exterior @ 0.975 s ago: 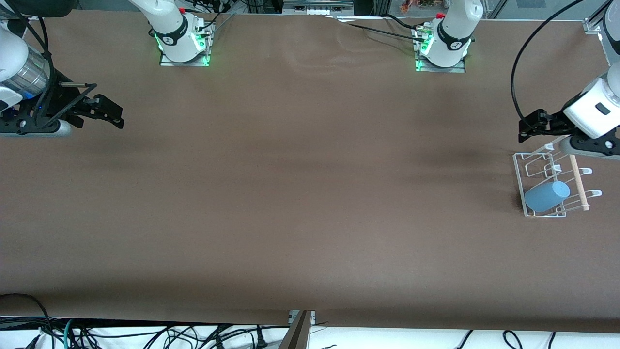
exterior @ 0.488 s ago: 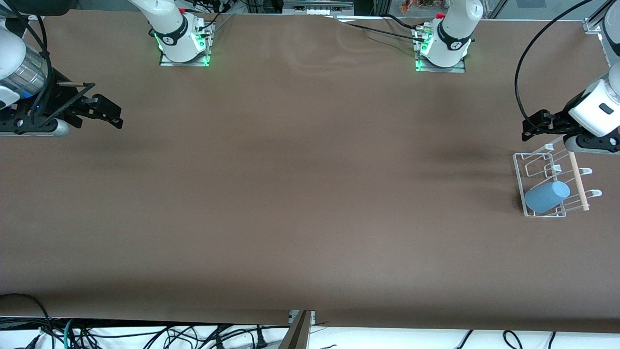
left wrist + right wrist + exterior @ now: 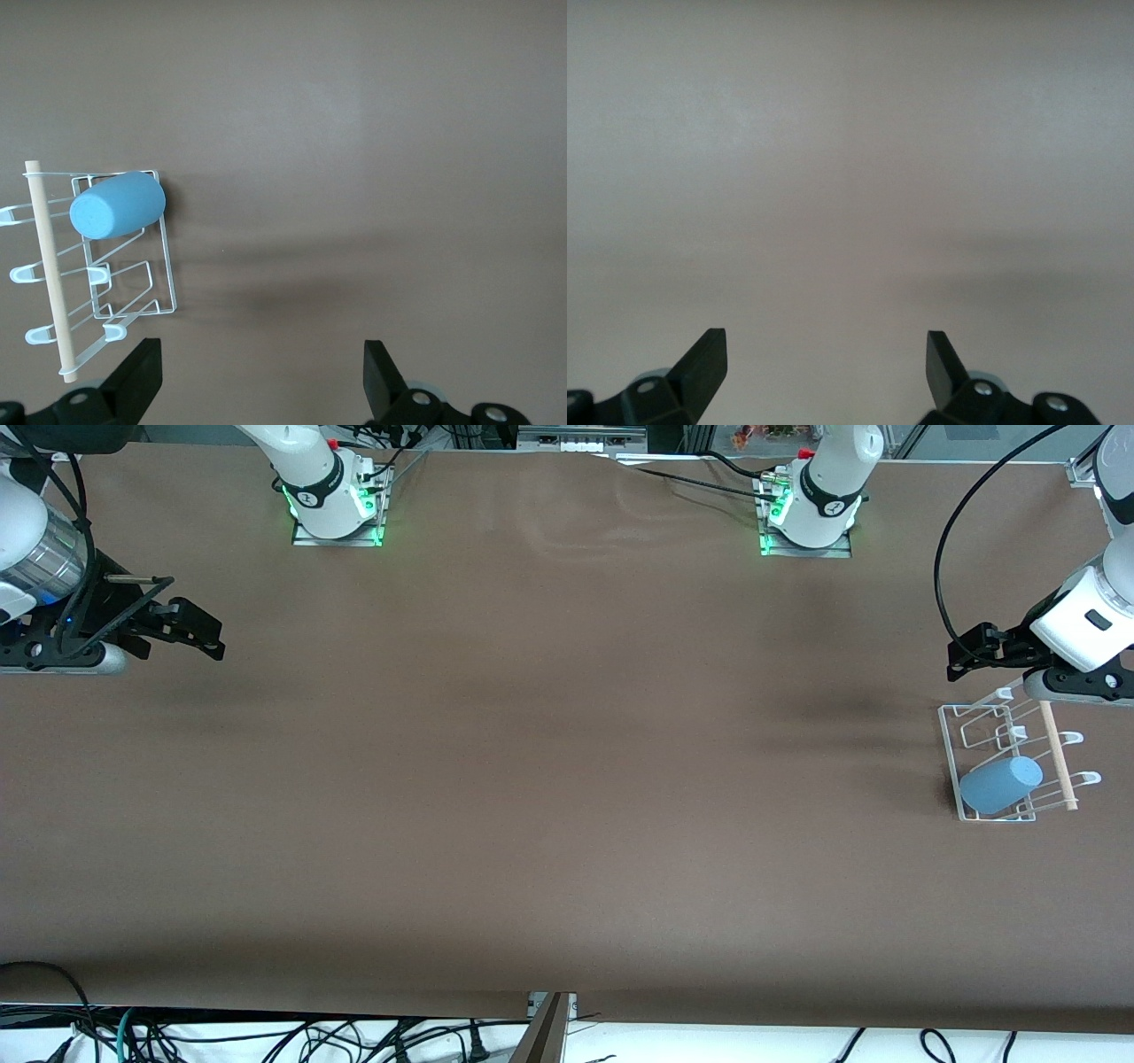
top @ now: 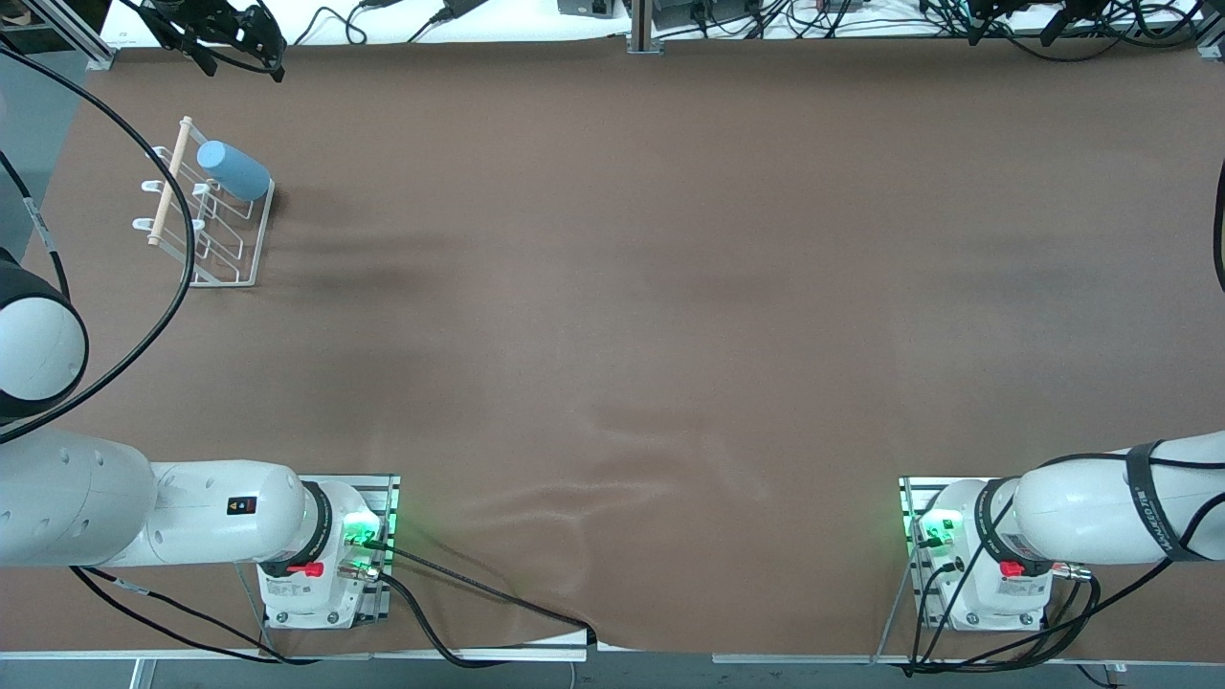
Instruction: Transfer cup to left arm and place on rack
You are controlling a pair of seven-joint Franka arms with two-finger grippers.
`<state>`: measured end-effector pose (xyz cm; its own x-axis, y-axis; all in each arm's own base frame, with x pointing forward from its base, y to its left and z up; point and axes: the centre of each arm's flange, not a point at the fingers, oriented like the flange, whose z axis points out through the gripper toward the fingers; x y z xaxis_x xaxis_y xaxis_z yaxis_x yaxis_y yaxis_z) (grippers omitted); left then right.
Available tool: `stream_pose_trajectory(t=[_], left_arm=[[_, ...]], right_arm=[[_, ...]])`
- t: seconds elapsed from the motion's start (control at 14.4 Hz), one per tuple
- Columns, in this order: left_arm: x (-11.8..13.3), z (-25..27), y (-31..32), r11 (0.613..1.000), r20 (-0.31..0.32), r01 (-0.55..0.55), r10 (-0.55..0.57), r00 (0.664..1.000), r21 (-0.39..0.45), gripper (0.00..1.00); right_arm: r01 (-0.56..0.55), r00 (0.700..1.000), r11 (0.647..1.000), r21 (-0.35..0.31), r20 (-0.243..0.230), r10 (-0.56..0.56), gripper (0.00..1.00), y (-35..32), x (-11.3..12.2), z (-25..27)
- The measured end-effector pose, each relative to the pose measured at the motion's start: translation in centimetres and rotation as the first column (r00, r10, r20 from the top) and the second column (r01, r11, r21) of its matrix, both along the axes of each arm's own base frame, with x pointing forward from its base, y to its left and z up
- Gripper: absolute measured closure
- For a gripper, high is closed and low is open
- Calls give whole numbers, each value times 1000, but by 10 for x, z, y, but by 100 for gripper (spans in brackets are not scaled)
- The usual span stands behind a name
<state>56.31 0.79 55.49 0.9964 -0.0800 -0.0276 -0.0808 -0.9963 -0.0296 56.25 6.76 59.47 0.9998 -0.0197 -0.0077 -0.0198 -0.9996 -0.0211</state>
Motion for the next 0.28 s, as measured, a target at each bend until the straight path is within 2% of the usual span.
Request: stream_pose_trajectory(t=[0.28], left_arm=[[-1, 2, -3, 1000, 3, 4, -4, 1000, 0, 0]], right_arm=[[2, 1000, 1000, 0, -2, -2, 0, 0, 1, -1]])
